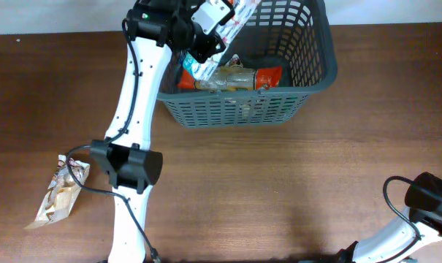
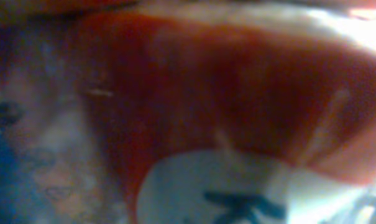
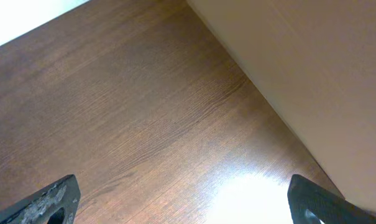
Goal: Pack container
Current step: 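Lower the tissue pack into the basket and open the left gripper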
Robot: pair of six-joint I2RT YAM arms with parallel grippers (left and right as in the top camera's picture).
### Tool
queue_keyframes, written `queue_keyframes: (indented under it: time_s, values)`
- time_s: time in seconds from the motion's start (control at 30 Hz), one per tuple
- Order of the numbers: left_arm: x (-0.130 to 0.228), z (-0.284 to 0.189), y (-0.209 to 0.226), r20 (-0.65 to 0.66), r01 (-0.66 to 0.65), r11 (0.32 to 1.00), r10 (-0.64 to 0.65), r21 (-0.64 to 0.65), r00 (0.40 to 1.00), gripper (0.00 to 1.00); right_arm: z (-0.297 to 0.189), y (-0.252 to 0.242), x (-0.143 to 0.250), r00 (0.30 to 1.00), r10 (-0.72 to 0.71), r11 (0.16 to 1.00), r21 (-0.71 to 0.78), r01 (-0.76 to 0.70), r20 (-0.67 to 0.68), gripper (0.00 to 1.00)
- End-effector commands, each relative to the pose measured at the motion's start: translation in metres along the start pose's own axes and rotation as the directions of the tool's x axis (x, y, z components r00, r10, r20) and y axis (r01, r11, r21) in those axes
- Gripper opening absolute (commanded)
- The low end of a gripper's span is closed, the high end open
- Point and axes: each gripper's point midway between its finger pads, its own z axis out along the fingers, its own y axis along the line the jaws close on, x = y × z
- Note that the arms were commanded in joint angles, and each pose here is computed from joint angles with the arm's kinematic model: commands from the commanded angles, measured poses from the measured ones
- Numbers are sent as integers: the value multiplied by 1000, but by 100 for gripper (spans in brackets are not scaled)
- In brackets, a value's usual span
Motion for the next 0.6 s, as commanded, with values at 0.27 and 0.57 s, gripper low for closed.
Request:
queue_keyframes:
  time_s: [0.27,0.57]
  values:
    - [25,30,1,-71,26,998,-23,52,997,30,2,0,2,1000,6,1000,-4,-6,-11,99]
    - [26,30,1,-74,28,998,-24,54,997,72,2,0,2,1000,6,1000,-4,-6,-11,99]
